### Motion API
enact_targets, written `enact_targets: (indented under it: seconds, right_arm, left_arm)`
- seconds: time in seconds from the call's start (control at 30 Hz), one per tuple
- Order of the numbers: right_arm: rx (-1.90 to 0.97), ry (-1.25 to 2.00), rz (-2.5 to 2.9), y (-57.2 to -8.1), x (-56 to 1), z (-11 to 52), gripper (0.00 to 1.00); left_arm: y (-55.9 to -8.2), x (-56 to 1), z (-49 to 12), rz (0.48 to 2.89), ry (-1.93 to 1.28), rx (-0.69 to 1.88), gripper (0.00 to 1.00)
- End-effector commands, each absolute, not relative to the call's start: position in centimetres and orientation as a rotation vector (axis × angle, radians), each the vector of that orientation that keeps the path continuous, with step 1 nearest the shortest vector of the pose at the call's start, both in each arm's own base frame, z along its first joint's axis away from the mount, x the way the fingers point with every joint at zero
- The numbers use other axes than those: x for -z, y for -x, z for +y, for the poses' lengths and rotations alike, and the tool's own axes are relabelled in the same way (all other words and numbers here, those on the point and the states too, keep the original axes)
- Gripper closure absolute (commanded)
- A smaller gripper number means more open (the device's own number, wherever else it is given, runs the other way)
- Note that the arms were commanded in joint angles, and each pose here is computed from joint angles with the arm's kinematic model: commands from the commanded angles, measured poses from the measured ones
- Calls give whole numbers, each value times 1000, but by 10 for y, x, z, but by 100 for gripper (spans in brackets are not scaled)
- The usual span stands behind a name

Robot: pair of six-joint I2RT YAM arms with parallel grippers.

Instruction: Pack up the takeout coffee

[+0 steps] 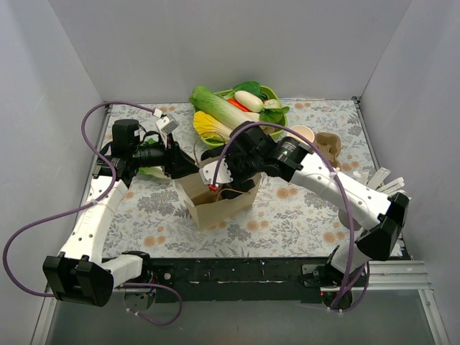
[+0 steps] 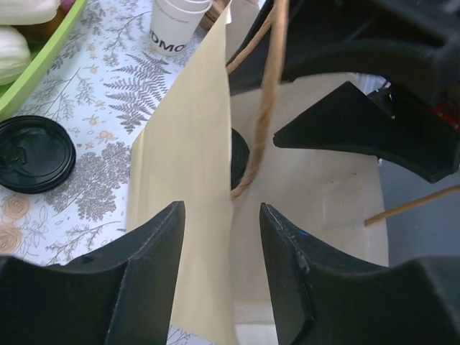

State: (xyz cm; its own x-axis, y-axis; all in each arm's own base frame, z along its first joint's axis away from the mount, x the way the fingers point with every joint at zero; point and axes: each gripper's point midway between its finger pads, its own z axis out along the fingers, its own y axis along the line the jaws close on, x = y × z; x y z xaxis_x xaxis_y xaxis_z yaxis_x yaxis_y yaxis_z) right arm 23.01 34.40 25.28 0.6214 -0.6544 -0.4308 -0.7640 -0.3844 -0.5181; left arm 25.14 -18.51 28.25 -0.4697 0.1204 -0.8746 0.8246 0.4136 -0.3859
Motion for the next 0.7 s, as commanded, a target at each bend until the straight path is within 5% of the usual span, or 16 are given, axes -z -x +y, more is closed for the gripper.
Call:
enact_targets:
  seconds: [0.0,0.27,0.67]
  right_arm:
    - [-109,1919,1041,-246,-304,348,5]
    - [120,1590,997,-270,-360,316,5]
    - [383,1052,1170,-307,-413,227,8]
  left_arm:
    - [-233,-291,-192,1807,-863,1207,57]
    - [-220,-292,-195,1766,-913,1262,94]
    - [-171,-292,-226,1646,-1119,1246,100]
